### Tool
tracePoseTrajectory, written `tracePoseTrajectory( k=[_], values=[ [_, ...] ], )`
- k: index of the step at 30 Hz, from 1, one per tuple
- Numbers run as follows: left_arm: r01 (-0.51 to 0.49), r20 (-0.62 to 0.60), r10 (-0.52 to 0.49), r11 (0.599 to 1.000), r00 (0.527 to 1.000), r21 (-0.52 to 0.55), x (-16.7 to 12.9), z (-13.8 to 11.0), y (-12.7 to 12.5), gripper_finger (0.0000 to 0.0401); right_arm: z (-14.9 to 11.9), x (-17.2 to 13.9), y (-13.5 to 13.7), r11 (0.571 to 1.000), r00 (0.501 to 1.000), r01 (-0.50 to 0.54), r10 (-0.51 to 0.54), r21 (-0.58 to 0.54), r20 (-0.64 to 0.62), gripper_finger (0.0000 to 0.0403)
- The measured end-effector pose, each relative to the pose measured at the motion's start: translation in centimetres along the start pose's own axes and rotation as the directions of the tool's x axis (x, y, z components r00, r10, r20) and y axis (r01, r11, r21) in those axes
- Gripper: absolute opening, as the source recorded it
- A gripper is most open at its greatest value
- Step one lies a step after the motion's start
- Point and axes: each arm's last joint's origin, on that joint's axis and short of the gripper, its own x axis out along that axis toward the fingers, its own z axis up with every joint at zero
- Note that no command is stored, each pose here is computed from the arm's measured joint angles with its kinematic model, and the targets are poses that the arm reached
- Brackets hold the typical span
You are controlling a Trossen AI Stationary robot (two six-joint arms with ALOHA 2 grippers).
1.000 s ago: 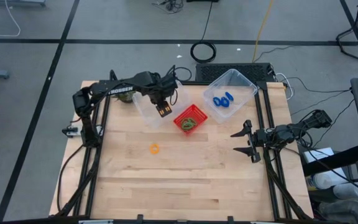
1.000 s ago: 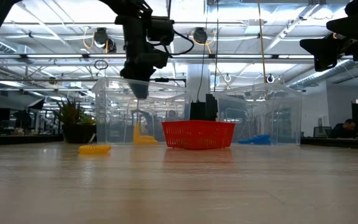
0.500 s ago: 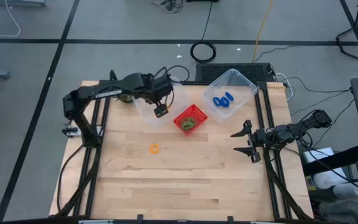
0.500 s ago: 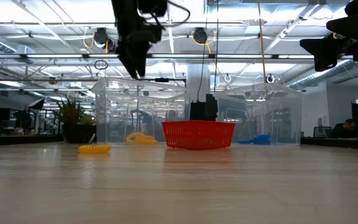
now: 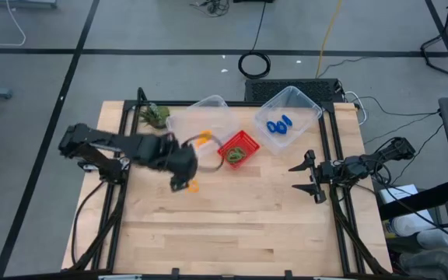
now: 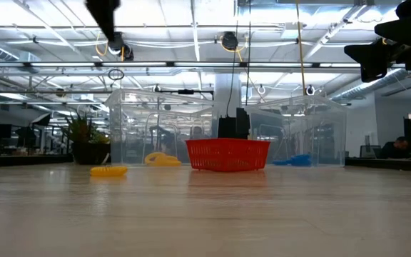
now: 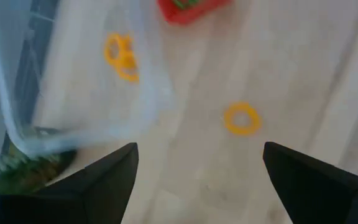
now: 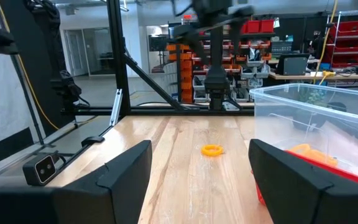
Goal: Sort spring keychains
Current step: Put the yellow spring keychain into the left transparent bin
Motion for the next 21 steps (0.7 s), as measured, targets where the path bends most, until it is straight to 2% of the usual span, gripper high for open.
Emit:
tracePoseTrajectory(
  k=[4,12,17,21],
  values=[
    [-0.002,-0.041,0.002,1.000,0.999,0.006,-0.5,-2.4,-3.2,0.0343,0.0,0.0,0.0,1.000,1.000,0.000,0.000,0.000,0.000,0.0256],
    [0.033,-0.095,-0.027,0.998,0.995,0.062,3.7,-6.4,-8.2,0.0349,0.0,0.0,0.0,1.000,1.000,0.000,0.000,0.000,0.000,0.0256],
    [0.116,-0.096,-0.100,0.977,0.990,0.181,7.2,-8.2,-9.8,0.0363,0.0,0.0,0.0,1.000,1.000,0.000,0.000,0.000,0.000,0.0256],
    [0.143,-0.085,-0.128,0.966,0.988,0.217,9.4,-8.5,-9.8,0.0367,0.0,0.0,0.0,1.000,1.000,0.000,0.000,0.000,0.000,0.0256]
  ],
)
